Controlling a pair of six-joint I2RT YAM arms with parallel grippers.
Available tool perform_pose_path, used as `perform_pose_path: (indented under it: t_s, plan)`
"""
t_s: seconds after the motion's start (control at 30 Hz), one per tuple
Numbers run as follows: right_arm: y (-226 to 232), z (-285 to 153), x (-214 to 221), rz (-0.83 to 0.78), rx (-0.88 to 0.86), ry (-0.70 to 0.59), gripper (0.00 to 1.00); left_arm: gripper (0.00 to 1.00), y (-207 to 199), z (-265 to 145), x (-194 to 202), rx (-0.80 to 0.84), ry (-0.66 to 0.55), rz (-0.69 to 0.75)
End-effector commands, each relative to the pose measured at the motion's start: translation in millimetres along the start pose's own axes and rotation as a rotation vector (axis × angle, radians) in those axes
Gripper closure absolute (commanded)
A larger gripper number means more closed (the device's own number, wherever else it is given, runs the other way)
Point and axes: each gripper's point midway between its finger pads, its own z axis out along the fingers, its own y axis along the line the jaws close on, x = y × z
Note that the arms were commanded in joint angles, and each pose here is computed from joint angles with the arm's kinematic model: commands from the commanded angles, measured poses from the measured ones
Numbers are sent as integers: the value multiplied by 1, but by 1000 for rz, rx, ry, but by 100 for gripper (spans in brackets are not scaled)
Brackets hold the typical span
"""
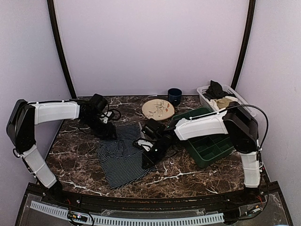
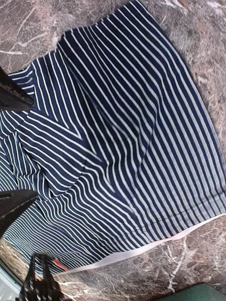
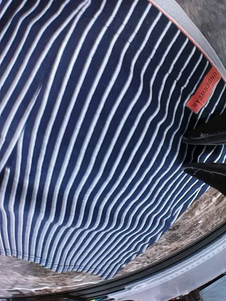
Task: Roll the underwear
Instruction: Rotate the underwear at the center of the board, then pick up the underwear from the center of the board.
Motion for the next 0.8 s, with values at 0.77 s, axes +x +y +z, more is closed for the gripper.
perform_pose_path:
  t_s: [0.77]
  plan:
    - [-110,-126,-117,67,256,-225,56,40,9,-36,-68,262,-115,-12]
